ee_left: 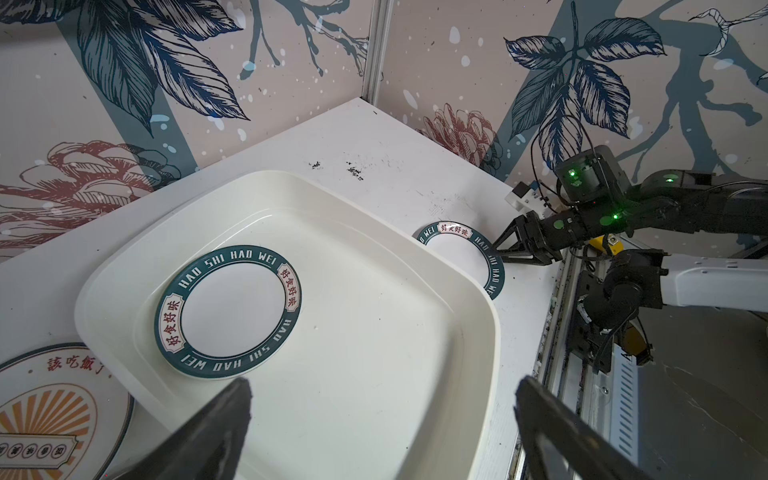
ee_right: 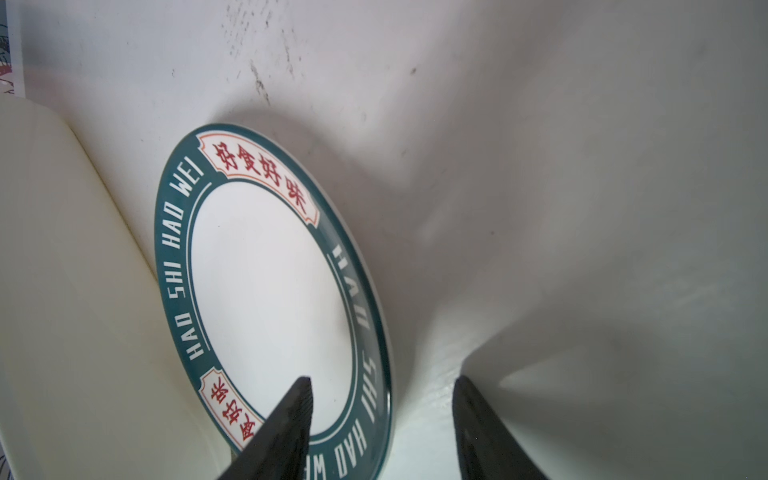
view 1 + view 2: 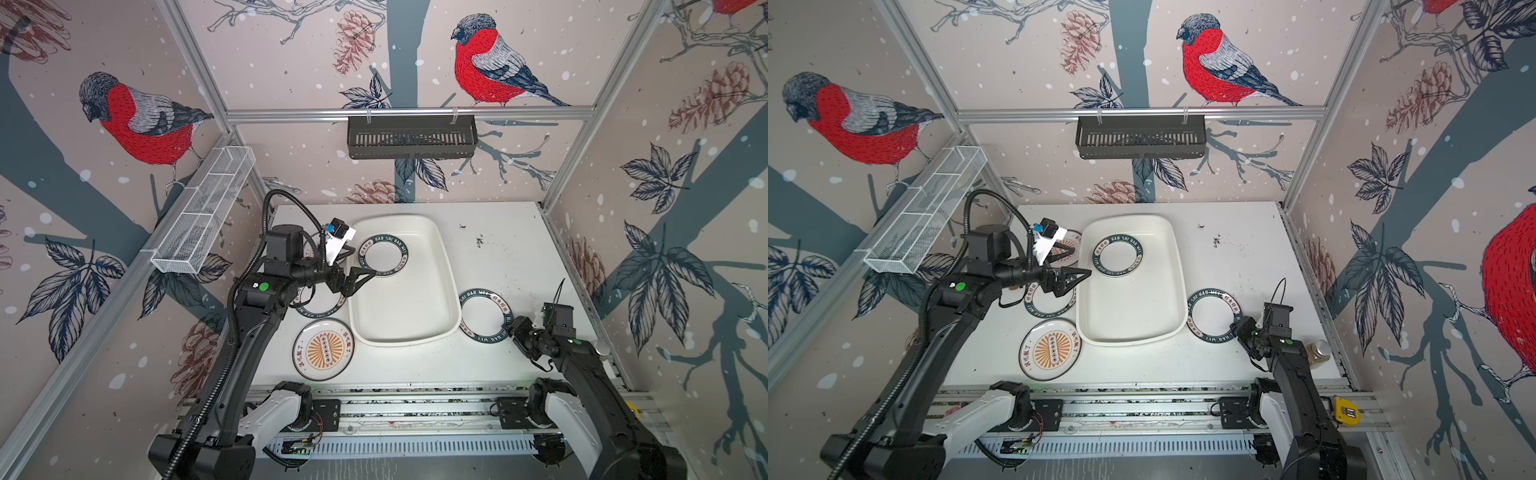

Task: Place the plates into the plastic bin on the countertop
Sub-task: 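Grip the rim of the green HAO SHI HAO WEI plate with the right gripper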

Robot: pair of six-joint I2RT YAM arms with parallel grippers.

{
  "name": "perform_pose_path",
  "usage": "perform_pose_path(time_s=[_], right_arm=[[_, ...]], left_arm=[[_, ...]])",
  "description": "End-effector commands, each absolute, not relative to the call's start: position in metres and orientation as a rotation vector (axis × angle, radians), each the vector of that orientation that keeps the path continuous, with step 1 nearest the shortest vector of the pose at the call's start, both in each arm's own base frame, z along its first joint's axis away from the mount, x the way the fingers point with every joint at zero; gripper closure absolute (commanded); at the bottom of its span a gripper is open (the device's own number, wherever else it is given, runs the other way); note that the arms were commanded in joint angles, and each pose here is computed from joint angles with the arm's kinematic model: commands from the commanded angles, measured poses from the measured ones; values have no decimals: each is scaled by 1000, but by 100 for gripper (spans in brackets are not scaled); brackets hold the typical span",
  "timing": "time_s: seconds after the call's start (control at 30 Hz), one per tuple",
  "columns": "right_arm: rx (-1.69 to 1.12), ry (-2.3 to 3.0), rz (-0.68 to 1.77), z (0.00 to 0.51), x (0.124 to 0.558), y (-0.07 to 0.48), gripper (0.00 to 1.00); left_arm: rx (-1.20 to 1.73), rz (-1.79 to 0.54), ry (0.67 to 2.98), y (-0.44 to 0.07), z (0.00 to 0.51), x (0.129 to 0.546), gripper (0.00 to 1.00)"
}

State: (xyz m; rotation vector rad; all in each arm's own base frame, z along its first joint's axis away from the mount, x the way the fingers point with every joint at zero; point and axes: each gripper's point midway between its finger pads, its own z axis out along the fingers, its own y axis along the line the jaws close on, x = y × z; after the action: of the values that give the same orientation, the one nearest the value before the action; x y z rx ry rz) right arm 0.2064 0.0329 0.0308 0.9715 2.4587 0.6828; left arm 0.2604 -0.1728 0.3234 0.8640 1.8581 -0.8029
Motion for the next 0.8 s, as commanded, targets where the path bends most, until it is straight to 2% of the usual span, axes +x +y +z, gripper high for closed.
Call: perform_pose_path(time_s=[0.0,0.77], right_arm=[[964,2427,732,33,211,37,46],[1009,2375,834,9,207,41,51]], left_arm=[[881,-830,1838,-176,326,257,2],[876,-829,1836,-176,327,258,2]])
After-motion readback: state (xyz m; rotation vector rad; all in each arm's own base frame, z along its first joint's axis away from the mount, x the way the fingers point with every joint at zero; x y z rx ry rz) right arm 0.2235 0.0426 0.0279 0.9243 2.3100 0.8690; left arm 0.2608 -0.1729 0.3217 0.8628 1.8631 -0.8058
